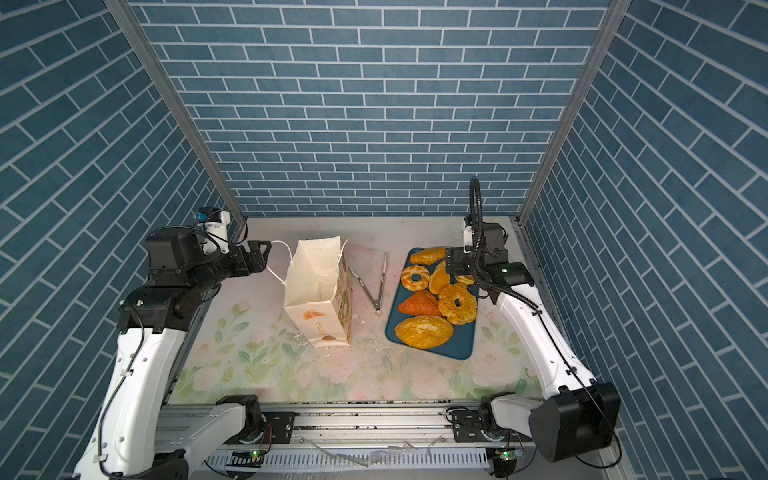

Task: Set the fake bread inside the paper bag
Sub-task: 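Raise the left gripper toward the paper bag while the right reaches toward the tongs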

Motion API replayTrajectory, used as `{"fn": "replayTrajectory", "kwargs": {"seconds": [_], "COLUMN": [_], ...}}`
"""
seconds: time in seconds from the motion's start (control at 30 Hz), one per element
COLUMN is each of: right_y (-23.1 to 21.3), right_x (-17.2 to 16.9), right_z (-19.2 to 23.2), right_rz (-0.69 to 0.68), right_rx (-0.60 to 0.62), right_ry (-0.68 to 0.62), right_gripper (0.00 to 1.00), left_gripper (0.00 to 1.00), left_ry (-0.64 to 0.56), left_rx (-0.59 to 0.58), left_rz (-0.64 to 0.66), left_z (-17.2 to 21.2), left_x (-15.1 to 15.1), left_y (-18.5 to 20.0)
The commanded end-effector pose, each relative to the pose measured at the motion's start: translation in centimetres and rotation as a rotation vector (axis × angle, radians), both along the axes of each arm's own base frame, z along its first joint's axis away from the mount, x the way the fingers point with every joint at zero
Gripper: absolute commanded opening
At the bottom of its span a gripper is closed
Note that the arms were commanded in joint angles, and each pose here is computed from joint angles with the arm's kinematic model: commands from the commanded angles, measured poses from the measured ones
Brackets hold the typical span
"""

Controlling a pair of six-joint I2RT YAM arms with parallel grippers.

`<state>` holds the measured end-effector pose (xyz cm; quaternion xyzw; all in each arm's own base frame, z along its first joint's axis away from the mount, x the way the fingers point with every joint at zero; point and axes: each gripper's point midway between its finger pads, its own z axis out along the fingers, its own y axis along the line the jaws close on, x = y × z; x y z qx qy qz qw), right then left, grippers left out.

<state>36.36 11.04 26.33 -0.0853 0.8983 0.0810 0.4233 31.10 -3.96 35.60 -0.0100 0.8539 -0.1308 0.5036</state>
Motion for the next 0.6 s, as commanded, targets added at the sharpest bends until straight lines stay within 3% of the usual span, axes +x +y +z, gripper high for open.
{"fn": "replayTrajectory", "kwargs": {"seconds": [0.0, 0.57], "right_y": [2.2, 13.7], "right_x": [-0.7, 2.4], "right_z": [0.1, 0.1], "right_rz": [0.052, 0.326], "right_rx": [0.021, 0.022], "right_ry": [0.075, 0.126], "right_gripper": [0.82, 0.77], "left_gripper": [0.95, 0.92], "left_ry": [0.054, 0.22], "left_rx": [-0.012, 0.096], "left_rz": [-0.054, -0.124], "left_z": [-0.3, -0.5], "left_x": [-0.6, 1.9], "left_y": [-1.4, -3.0]}}
